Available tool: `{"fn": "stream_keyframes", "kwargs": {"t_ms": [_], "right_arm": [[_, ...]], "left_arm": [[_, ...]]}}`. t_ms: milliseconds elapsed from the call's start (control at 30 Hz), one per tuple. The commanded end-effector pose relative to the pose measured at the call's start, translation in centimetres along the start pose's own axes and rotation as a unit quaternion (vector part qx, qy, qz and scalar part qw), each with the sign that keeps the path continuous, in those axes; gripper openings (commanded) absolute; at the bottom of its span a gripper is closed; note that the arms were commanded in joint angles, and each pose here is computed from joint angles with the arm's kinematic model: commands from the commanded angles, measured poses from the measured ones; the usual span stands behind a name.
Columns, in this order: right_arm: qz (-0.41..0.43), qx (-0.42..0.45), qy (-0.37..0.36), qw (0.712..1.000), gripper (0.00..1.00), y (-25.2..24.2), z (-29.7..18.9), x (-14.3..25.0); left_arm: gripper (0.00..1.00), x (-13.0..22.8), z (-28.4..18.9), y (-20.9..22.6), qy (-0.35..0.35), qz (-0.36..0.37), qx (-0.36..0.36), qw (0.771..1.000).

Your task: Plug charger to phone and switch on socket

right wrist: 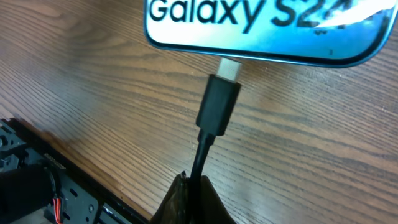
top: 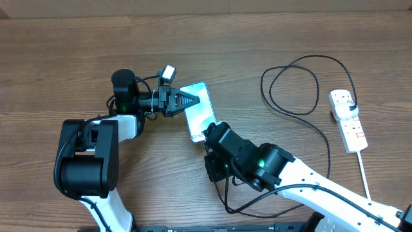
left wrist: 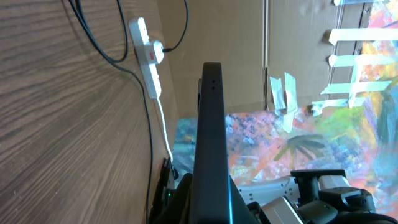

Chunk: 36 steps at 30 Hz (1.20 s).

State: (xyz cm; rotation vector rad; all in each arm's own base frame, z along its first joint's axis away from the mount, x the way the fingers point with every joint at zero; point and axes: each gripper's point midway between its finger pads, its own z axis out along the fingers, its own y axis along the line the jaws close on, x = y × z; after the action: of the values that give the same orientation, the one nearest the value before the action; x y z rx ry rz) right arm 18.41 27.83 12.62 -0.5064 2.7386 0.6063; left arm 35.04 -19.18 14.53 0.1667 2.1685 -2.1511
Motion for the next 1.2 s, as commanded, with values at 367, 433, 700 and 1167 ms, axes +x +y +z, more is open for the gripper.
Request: {"fn": "stream_keyframes", "kwargs": {"t_ms": [367, 433, 700, 1167], "right_arm": [[-0.050, 0.058, -0.077, 0.994, 0.04, -1.5, -0.9, -3.6], [-0.053, 0.058, -0.077, 0.994, 0.04, -1.5, -0.9, -3.7], [-0.087, 0.055, -0.084, 0.991, 0.04, -1.2, -1.0, -4.1], [-0.075, 0.049, -0.042, 0.995, 0.04, -1.4, -0.7, -2.2]], "left_arm": [[0.04, 0.5, 0.1, -0.6, 0.024, 0.031, 0.010, 0.999], [0.04, 0.5, 0.1, -0.6, 0.024, 0.031, 0.010, 0.999], [0.04, 0.5, 0.1, -0.5, 0.024, 0.029, 0.010, 0.999], [0.04, 0.5, 0.1, -0.4, 0.024, 0.019, 0.010, 0.999]]}}
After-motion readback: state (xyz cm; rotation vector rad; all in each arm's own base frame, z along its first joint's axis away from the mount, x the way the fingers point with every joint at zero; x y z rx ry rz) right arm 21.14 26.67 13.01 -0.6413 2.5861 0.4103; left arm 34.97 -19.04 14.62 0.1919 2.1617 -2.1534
